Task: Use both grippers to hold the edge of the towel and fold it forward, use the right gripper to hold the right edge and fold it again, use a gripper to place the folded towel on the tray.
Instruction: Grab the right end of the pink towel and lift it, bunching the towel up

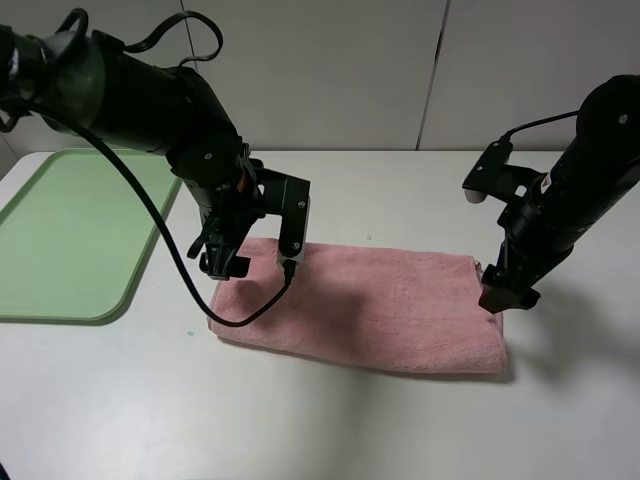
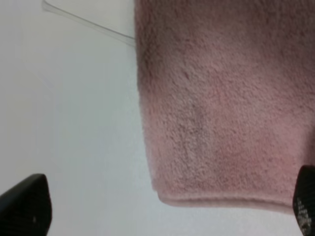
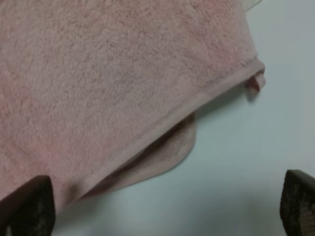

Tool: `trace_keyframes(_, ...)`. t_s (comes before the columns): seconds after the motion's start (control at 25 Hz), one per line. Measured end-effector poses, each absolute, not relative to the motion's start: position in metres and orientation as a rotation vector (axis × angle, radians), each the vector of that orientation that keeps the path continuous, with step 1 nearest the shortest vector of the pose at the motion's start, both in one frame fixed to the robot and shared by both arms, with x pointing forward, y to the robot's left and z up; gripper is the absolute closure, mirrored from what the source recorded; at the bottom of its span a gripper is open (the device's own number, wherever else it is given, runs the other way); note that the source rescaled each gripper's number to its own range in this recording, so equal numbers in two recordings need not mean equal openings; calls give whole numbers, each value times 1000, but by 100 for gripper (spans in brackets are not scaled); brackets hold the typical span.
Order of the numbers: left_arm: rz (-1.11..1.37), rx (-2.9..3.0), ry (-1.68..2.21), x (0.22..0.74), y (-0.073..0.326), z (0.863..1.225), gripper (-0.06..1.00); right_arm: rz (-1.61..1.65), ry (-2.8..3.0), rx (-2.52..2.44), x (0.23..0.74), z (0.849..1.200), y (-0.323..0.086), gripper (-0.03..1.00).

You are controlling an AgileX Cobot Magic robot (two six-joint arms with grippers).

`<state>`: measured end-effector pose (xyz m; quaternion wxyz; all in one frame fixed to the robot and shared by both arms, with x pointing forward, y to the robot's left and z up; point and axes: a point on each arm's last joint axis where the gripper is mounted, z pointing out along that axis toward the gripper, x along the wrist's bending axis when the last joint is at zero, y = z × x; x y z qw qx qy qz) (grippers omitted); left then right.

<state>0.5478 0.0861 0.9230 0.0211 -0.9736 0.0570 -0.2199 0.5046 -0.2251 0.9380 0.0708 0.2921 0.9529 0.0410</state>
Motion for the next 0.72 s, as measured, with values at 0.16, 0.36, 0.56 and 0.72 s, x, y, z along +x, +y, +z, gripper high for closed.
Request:
trace_keyframes(0.16,-682,-3018,177,548,86,923,-5,123,2866,878,505,938,-225,-3)
trace_keyframes(0.36,-682,-3018,177,548,86,923,-5,123,2864,883,505,938,-225,-3)
trace_keyframes(0.56,-681,-3019,176,548,86,923,-5,123,2864,884,505,938,-225,-3)
trace_keyframes(0.72,-681,-3019,176,548,86,923,-5,123,2863,889,505,938,-225,-3)
